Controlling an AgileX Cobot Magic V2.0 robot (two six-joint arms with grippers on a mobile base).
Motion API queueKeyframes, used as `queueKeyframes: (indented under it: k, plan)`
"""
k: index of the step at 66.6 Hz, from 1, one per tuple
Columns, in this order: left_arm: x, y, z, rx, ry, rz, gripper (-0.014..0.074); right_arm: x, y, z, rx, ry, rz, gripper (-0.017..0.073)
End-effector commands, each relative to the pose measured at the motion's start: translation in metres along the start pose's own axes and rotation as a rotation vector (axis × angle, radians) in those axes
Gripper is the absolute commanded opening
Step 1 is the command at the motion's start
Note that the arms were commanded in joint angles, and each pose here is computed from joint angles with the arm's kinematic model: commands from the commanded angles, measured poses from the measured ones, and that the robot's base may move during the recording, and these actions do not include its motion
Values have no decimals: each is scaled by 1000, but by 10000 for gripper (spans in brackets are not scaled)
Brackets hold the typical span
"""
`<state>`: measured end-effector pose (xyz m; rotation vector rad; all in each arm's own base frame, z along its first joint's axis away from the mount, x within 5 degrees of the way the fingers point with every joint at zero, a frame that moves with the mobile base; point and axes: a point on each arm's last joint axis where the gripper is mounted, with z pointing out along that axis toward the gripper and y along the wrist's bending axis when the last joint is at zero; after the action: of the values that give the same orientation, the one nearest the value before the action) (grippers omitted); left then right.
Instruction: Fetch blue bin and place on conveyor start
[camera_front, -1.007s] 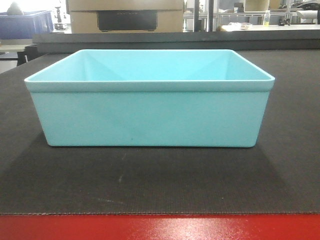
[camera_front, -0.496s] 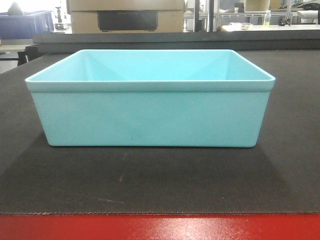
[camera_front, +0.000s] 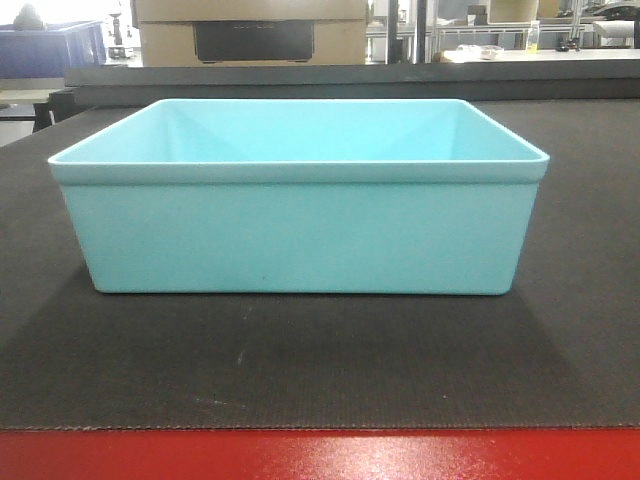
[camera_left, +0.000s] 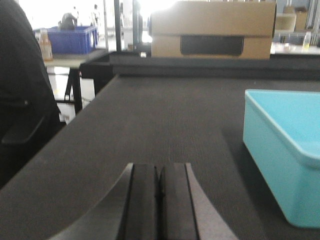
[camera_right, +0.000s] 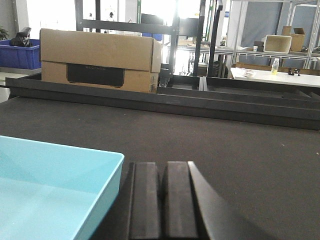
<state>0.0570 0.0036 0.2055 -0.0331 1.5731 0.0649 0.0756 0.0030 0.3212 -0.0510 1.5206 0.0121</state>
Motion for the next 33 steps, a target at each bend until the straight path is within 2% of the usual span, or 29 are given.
queueKeyframes:
  k: [1,33]
  plan:
    - [0,0,-1,-1,-2,1,-111,-2,-1,-1,8,-27,-16,-153]
    - [0,0,-1,-1,-9,1,-111,-2,-1,-1,8,-27,-16,-153]
